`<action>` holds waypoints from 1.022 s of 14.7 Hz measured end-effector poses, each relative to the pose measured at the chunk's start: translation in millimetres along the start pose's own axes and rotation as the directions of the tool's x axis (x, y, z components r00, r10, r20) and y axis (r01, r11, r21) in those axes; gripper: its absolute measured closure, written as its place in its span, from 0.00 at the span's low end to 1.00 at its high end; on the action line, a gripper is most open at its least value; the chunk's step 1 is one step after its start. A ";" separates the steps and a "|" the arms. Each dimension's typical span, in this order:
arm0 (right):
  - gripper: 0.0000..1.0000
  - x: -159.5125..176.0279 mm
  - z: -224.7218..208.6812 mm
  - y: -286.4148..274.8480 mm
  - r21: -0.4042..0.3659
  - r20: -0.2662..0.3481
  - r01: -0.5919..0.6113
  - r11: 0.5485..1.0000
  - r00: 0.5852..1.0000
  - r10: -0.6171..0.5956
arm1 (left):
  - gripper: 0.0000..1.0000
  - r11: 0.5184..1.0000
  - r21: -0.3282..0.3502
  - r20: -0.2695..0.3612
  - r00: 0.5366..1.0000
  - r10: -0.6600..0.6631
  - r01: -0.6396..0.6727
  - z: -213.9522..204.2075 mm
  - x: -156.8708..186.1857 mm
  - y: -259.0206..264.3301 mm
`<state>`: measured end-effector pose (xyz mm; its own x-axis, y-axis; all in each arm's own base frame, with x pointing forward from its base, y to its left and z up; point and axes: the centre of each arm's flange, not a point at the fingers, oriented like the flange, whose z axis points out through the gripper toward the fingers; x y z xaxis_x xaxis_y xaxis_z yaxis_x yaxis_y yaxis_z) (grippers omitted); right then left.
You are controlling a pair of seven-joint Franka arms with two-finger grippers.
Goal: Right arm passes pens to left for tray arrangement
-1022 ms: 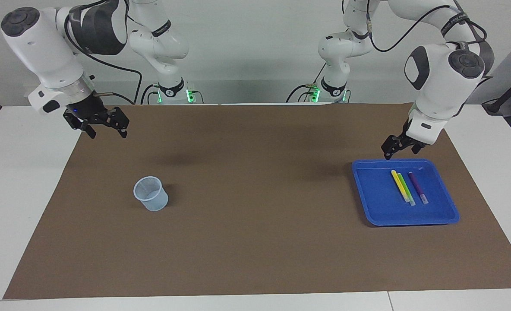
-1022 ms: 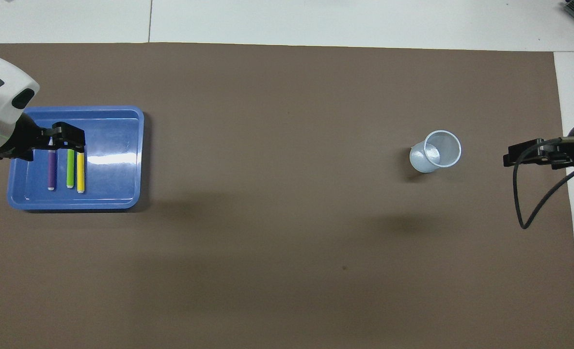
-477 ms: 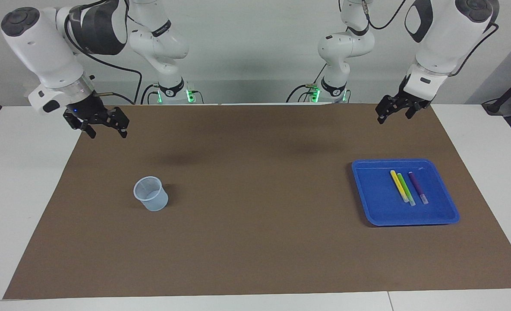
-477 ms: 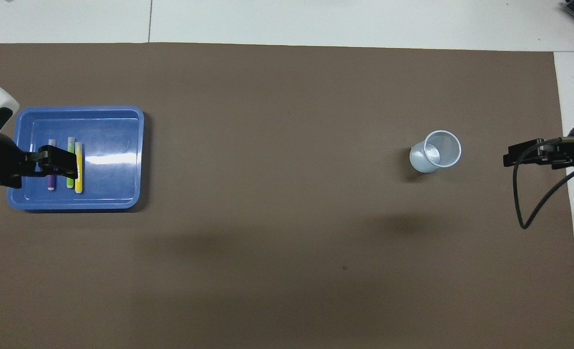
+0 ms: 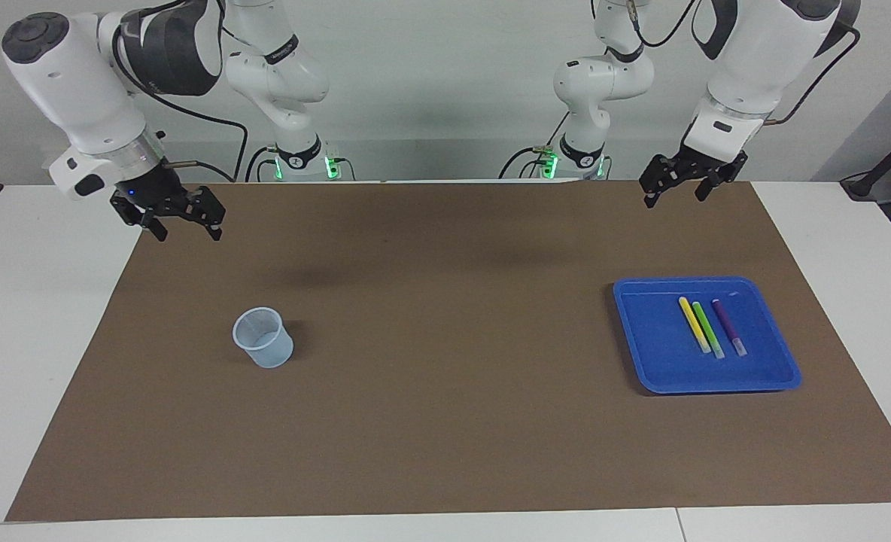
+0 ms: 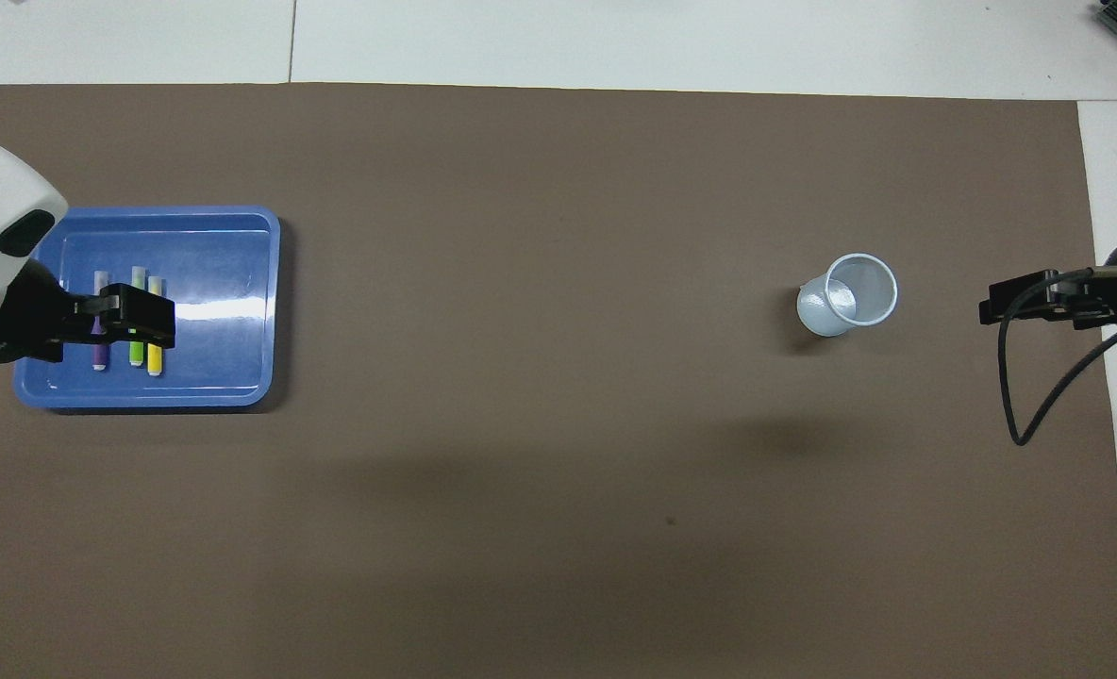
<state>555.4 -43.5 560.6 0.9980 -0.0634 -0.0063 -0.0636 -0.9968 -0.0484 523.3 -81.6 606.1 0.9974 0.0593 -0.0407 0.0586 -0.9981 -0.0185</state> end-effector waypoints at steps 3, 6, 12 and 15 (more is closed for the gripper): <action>0.00 0.0 0.0 0.2 0.000 0.000 0.000 1.000 1.000 0.000 | 0.00 1.000 -0.005 0.005 1.000 0.002 -0.002 4.2 4.0 1.6; 0.00 -0.2 0.3 -0.2 0.000 0.002 0.000 1.000 1.000 0.000 | 0.00 1.000 -0.012 0.014 1.000 0.023 -0.023 11.2 12.7 12.9; 0.00 -1.5 0.6 -4.2 0.000 0.010 0.007 1.000 1.000 -0.007 | 0.00 0.999 -0.016 0.004 0.999 0.039 -0.039 8.1 14.3 18.6; 0.00 -1.9 0.6 -4.3 0.000 0.013 0.007 1.000 1.000 -0.007 | 0.00 0.999 -0.016 0.004 0.999 0.041 -0.041 8.1 14.2 18.9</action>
<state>553.8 -39.1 560.3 0.9983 -0.0553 -0.0187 -0.0562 -0.9972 -0.0485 538.2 -99.5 597.1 0.9988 0.0186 -0.0453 0.0186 -0.9998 -0.0009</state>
